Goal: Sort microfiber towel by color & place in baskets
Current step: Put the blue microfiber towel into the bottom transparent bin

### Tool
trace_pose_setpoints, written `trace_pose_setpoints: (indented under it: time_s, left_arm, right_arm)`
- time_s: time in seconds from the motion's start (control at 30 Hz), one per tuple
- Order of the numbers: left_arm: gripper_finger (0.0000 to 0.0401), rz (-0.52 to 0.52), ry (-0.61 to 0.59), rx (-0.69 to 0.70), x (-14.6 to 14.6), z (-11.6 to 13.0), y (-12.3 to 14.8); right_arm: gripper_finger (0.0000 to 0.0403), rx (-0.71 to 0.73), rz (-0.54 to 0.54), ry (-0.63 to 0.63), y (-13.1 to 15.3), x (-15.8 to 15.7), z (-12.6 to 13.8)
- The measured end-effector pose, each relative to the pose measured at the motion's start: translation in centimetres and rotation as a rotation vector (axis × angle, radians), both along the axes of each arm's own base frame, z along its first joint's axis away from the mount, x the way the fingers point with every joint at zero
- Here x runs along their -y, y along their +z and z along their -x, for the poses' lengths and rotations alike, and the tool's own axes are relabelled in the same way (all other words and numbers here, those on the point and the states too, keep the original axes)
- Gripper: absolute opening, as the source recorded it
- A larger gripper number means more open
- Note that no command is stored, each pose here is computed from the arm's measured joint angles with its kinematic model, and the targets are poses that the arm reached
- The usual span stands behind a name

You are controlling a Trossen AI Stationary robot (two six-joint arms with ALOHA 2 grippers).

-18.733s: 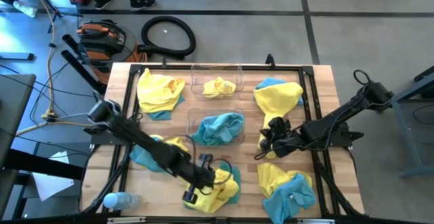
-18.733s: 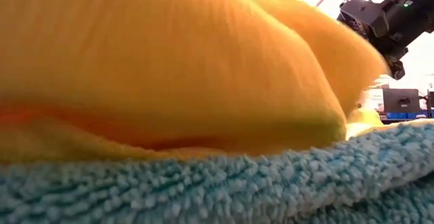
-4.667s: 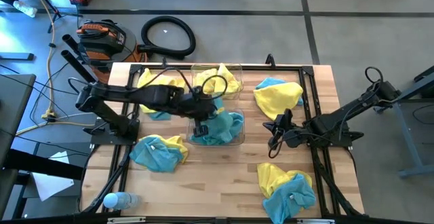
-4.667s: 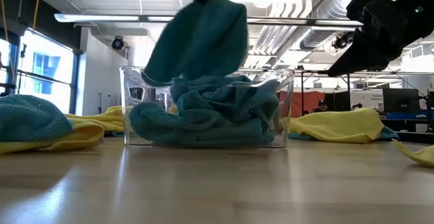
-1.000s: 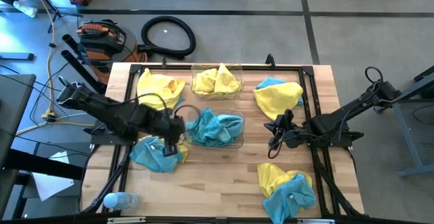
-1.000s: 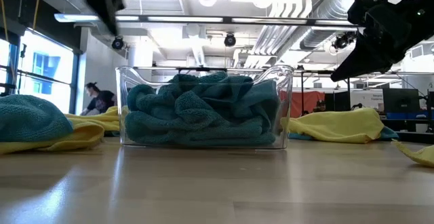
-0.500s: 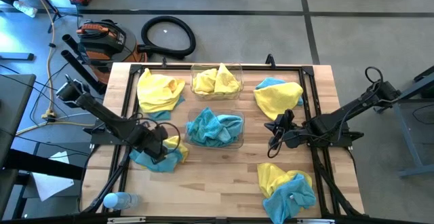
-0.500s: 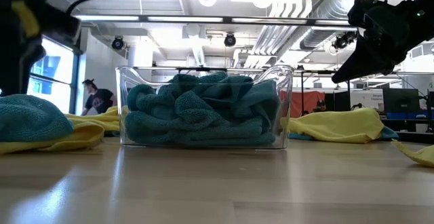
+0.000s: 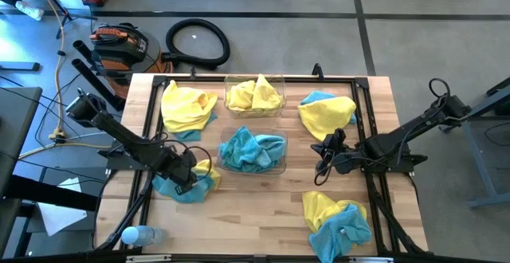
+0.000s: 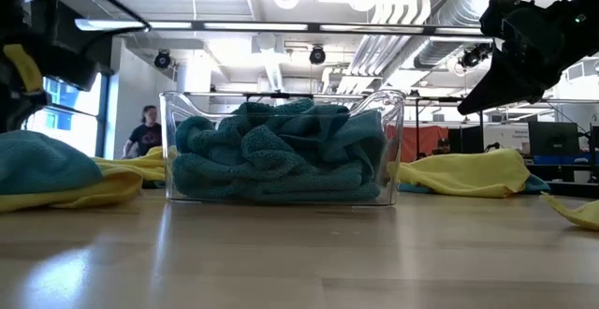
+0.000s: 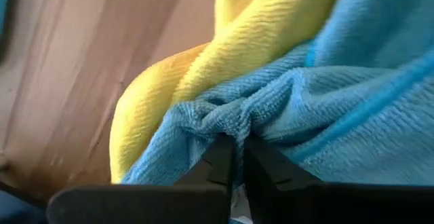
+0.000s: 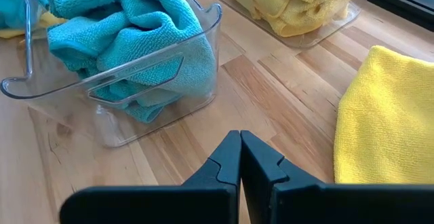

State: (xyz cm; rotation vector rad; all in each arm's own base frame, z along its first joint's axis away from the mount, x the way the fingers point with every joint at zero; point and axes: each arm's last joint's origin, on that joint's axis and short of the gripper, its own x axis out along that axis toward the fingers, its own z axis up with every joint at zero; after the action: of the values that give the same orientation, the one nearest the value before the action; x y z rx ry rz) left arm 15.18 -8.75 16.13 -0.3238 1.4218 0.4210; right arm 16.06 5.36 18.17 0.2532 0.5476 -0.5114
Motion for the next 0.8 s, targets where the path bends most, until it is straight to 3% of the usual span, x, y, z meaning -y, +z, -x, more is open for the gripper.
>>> trace_pose_setpoints:
  time_s: [0.13, 0.33, 0.6, 0.8]
  left_arm:
    - [0.0003, 0.011, -0.048, 0.004, 0.6, -0.9, 2.4]
    - [0.0001, -0.12, -0.104, 0.065, 0.8, -2.0, 8.7]
    - [0.0001, -0.318, -0.229, 0.334, 0.5, -3.4, 17.0]
    - [0.0, -0.414, -0.311, 0.498, -1.3, -5.9, 20.0]
  right_arm:
    - [0.0, 0.0, 0.0, 0.0, 0.0, 0.0, 0.0]
    - [0.0, -0.002, 0.003, 0.002, 0.0, 0.0, 0.0]
    - [0.0, -0.007, 0.014, 0.01, 0.0, 0.0, 0.0]
    - [0.0, -0.008, 0.015, 0.01, 0.0, 0.0, 0.0]
